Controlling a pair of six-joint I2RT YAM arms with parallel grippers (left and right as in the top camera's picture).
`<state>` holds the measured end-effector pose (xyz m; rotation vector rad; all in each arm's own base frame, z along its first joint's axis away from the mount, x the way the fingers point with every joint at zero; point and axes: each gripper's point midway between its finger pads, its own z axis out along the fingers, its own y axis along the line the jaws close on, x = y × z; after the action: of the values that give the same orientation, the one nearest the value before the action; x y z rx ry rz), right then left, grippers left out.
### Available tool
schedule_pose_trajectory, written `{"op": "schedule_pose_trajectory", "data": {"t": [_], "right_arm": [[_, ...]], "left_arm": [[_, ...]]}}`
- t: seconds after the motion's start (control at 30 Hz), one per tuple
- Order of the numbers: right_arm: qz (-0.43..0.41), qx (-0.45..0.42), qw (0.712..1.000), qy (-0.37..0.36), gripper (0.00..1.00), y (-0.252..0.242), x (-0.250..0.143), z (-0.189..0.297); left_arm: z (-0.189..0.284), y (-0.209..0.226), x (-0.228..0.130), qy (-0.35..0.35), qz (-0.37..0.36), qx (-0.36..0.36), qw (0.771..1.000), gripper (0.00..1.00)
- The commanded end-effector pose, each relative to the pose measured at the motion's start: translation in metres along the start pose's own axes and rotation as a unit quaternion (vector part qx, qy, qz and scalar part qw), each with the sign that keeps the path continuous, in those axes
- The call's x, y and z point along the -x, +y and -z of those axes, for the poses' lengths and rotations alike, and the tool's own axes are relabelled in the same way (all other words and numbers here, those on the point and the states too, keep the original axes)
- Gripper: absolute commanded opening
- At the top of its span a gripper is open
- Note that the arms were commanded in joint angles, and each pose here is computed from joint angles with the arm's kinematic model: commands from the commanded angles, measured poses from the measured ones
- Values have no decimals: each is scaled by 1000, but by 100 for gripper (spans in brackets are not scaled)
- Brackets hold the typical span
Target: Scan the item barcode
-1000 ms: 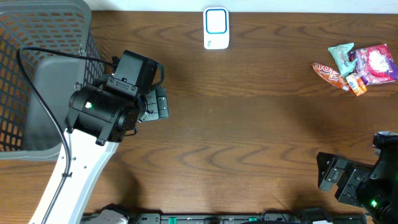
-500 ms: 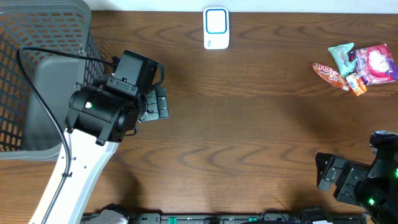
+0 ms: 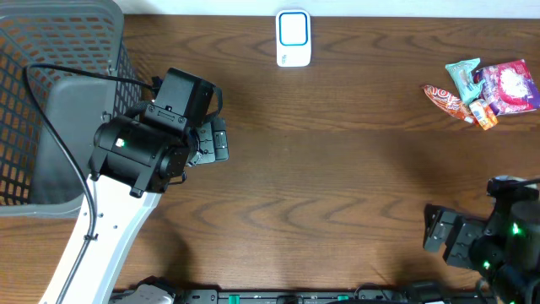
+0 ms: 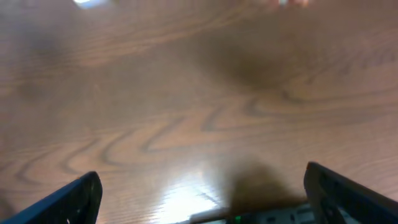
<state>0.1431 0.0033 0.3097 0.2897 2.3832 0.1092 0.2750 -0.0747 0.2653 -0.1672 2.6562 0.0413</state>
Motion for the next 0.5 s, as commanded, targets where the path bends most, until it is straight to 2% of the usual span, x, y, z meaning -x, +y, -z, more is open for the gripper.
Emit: {"op": "schedule_pose_trajectory", "data": {"t": [0.0, 0.17, 0.47], "right_arm": [[58, 12, 997, -47, 99, -1, -1, -2], [96, 32, 987, -126, 99, -2, -10, -10], [107, 45, 972, -205, 99, -5, -32, -59]], "left_arm": [[2, 1, 1, -3, 3, 0, 1000, 98], [2, 1, 1, -3, 3, 0, 1000, 98], [2, 1, 1, -3, 3, 0, 1000, 98]]}}
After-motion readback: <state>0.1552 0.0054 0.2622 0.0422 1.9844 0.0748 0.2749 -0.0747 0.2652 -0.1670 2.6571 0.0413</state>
